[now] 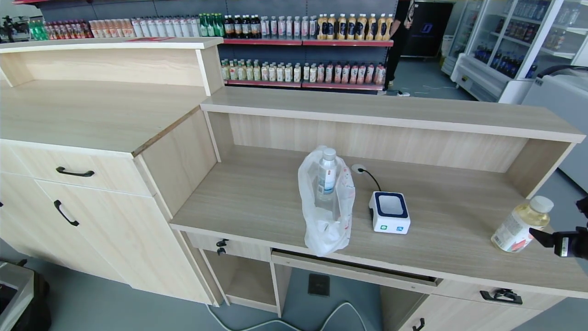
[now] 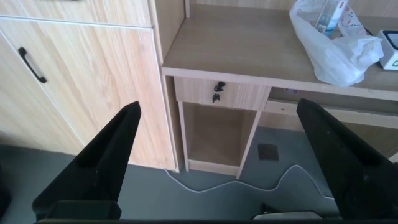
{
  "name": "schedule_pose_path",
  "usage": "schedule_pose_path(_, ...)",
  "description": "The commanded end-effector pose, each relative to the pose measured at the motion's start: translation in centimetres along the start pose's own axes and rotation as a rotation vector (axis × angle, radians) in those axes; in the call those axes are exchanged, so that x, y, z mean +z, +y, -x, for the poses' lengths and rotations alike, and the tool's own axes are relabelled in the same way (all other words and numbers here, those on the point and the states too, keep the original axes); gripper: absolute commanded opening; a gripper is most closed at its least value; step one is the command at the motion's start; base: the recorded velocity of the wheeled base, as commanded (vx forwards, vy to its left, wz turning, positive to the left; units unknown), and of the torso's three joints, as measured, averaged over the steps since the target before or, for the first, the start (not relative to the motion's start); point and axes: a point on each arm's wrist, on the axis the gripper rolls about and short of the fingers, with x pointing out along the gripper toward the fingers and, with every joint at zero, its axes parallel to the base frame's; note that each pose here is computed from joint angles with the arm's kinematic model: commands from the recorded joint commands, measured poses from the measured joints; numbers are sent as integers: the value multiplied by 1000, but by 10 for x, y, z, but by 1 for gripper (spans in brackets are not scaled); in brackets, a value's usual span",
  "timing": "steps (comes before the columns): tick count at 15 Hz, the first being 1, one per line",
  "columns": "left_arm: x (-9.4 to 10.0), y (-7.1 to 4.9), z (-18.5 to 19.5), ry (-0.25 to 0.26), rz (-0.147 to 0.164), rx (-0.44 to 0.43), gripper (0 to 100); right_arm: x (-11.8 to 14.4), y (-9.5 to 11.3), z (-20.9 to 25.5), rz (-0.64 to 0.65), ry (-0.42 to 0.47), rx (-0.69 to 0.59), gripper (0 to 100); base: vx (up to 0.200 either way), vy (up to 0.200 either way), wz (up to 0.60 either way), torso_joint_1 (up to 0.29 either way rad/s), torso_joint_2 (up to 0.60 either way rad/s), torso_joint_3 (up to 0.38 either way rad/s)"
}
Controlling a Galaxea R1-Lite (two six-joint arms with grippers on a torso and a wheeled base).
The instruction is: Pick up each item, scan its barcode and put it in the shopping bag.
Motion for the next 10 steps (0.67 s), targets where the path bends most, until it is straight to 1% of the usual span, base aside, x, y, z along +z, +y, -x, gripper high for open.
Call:
schedule_pose_path(1, 0, 0, 0, 1, 0, 0, 100, -14, 3, -9, -10, 30, 13, 100, 0, 0, 0, 0, 0, 0)
schedule_pose_path(4, 0, 0, 0, 1, 0, 0, 100, -14, 6, -19, -4, 23, 28, 100, 0, 0, 0, 0, 0, 0)
schedule_pose_path(7, 0, 0, 0, 1, 0, 0, 100, -12, 10, -35, 12, -3, 44, 100, 0, 0, 0, 0, 0, 0)
schedule_pose_path(10, 0, 0, 0, 1, 0, 0, 100, -17, 21, -46, 20, -21, 69, 100, 0, 0, 0, 0, 0, 0)
